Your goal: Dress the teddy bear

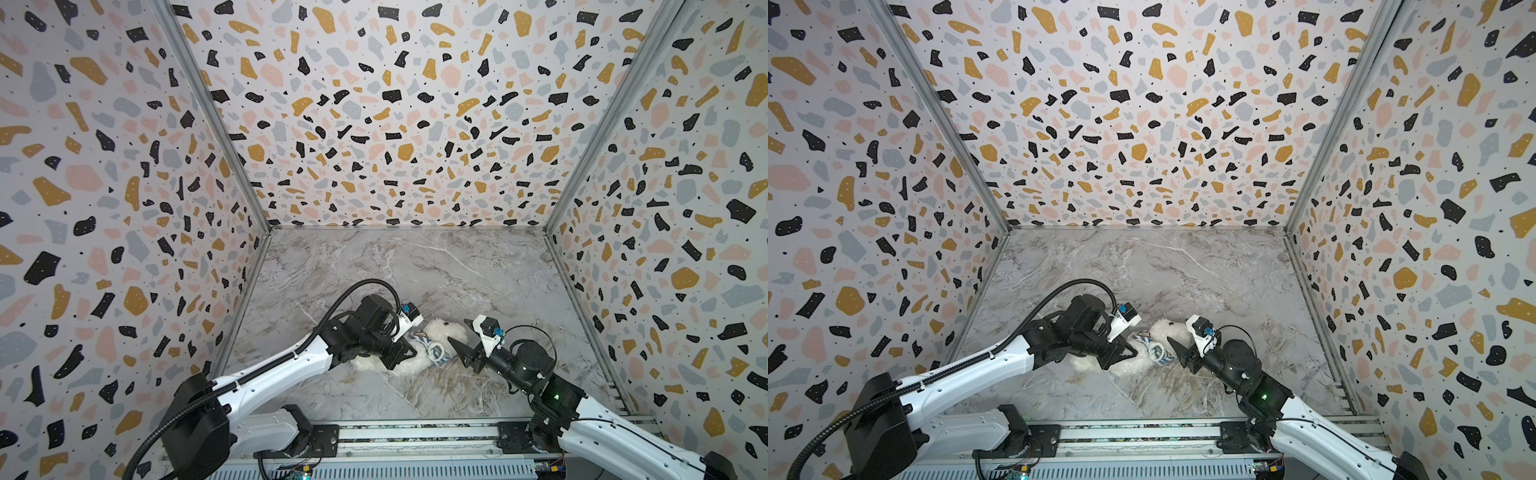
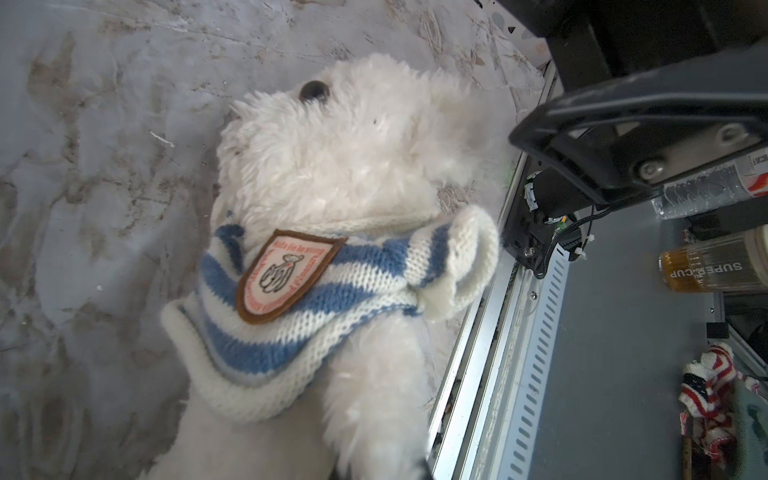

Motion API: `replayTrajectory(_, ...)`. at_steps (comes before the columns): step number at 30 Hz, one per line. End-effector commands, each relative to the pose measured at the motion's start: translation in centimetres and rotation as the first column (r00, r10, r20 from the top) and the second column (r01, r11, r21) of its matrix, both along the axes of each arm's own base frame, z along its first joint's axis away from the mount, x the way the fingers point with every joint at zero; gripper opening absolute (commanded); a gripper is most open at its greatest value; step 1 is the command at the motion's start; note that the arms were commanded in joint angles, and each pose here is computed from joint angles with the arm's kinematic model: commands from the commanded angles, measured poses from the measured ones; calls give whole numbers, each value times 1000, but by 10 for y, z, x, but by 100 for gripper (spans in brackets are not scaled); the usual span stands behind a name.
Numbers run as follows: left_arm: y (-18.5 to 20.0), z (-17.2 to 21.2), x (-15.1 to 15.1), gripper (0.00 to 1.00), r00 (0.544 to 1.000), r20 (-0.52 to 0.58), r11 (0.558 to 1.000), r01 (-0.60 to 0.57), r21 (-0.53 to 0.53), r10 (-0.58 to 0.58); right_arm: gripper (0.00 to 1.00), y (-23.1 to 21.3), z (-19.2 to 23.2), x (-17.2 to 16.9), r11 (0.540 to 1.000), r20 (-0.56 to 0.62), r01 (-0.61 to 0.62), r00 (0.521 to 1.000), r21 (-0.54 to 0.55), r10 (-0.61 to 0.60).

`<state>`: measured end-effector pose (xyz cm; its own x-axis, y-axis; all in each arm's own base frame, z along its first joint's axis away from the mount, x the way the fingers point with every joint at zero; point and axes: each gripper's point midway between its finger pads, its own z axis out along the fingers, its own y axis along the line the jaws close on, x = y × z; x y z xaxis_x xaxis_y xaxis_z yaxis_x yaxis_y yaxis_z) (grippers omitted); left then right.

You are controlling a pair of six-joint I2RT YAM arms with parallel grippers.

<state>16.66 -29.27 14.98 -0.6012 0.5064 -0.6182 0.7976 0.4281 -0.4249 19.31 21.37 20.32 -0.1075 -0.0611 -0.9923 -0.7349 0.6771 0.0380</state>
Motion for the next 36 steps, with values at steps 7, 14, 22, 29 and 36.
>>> replayTrajectory(7,-12,6,12,0,999,15,997,33,-68,-32,72,-12,-38,14,996,-168,81,982,-41,-87)
replayTrajectory(14,-10,-1,19,0,1000,7,999,15,-45,-15,70,-9,-61,32,987,-247,109,960,-117,-135)
replayTrajectory(22,-7,-4,26,0,1000,5,999,-6,-43,6,61,-4,-63,41,990,-254,95,960,-106,-119)
replayTrajectory(29,-8,-1,28,0,1000,10,998,-9,-54,10,32,2,-64,42,991,-274,74,956,-109,-102)
replayTrajectory(36,1,3,52,0,987,98,992,-128,-25,129,2,3,-53,42,993,-287,77,953,-90,-100)
